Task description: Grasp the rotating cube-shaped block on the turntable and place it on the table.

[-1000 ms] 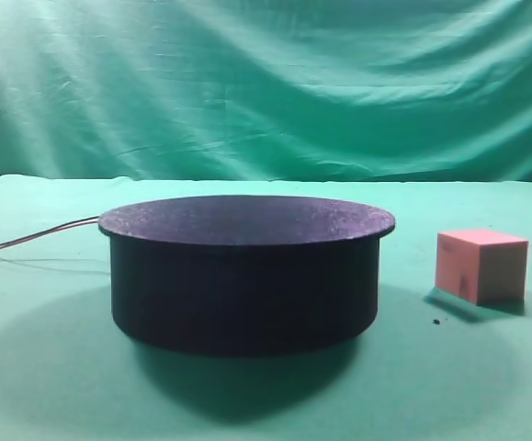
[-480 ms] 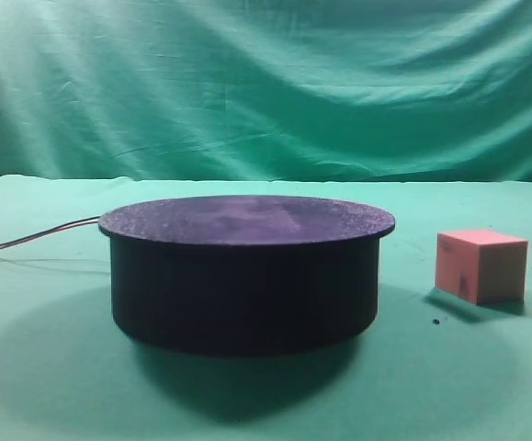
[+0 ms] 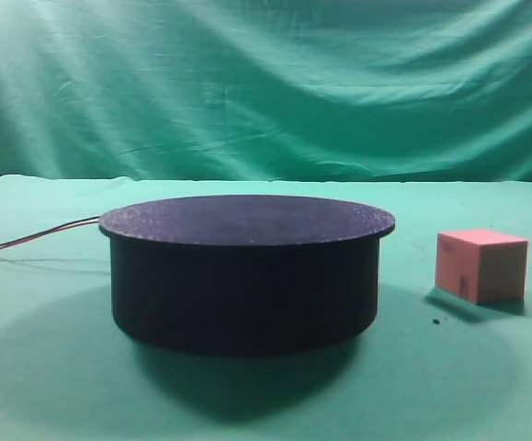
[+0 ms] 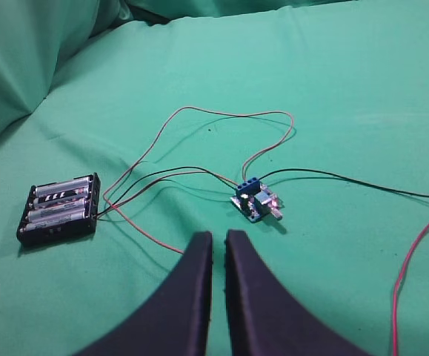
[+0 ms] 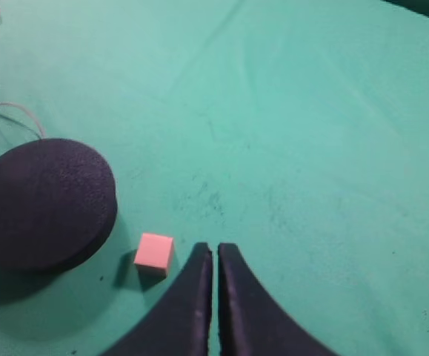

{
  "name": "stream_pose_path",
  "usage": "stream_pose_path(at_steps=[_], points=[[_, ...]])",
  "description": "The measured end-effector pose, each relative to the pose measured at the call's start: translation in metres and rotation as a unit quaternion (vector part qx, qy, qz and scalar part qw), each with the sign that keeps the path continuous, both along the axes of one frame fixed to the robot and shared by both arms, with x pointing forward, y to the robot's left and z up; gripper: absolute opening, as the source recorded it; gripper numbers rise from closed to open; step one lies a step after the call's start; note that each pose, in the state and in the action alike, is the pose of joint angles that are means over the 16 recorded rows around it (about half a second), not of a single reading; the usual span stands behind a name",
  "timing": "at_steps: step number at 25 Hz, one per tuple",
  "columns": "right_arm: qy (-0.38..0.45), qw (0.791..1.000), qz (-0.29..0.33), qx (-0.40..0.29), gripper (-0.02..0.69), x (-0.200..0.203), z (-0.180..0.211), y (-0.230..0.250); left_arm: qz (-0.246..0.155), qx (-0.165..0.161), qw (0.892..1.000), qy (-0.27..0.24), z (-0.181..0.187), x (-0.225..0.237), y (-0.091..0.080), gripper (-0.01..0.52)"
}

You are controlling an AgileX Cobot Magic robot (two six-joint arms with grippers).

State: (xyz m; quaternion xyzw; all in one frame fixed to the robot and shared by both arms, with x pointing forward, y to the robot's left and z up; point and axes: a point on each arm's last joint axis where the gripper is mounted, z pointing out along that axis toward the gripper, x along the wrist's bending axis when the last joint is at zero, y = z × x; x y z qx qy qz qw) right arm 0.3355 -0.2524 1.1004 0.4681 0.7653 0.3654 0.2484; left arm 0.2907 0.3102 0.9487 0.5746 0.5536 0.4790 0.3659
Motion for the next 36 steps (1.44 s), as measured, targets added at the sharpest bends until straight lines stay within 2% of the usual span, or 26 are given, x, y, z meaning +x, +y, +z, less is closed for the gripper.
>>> stream_pose_path(at_steps=[6, 16, 24, 36], points=[[-0.069, 0.996, -0.054, 0.022, 0.0, -0.005, -0.03, -0.016, 0.0, 0.0, 1.0, 0.0, 0.0, 0.0, 0.0, 0.0], [-0.168, 0.973, -0.145, 0.056, 0.0, -0.034, -0.109, -0.037, 0.0, 0.0, 1.0, 0.0, 0.0, 0.0, 0.0, 0.0], [-0.18, 0.969, -0.157, 0.062, 0.0, -0.043, -0.147, -0.04, 0.0, 0.0, 1.0, 0.0, 0.0, 0.0, 0.0, 0.0], [-0.165, 0.972, -0.157, 0.062, 0.0, -0.045, -0.154, -0.039, 0.0, 0.0, 1.0, 0.0, 0.0, 0.0, 0.0, 0.0]])
